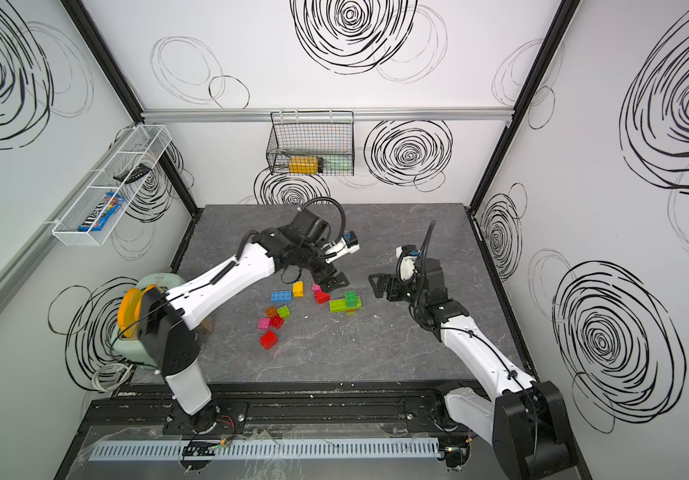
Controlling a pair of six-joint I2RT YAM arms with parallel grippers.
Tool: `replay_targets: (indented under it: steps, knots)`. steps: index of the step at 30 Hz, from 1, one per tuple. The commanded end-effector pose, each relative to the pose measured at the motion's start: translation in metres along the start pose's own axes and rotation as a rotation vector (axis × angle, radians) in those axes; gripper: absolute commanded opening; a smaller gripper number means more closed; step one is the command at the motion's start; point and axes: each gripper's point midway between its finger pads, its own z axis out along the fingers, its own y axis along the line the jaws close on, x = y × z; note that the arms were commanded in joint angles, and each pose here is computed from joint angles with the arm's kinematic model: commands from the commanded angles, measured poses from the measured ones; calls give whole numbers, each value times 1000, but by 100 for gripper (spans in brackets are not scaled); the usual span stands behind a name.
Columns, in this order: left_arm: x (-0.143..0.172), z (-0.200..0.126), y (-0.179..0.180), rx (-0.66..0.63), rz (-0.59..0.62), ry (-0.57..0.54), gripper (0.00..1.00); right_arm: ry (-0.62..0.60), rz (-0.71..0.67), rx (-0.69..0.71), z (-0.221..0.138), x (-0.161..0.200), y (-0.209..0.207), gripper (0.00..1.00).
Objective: Assemble the number 4 with lego
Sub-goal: Pick up the lego brick from the center of the board.
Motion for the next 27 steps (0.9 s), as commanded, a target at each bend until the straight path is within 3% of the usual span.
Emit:
replay_targets:
  steps: [1,6,13,20,24,27]
  knots:
    - [-23,-29,24,-78,-220,-231,96,-10,-131,-45,15,-17,30,98]
    - [24,-77,56,-288,-523,-384,96,118,-309,-116,50,-5,72,100]
    - [104,-132,74,-443,-766,-529,96,305,-603,-91,112,24,104,97]
    - [163,-148,76,-568,-864,-471,96,562,-716,-43,170,50,100,88]
    - [179,-148,65,-554,-905,-491,96,744,-816,-55,191,75,88,82]
    - [187,-146,58,-540,-911,-501,96,801,-861,-29,205,83,77,81]
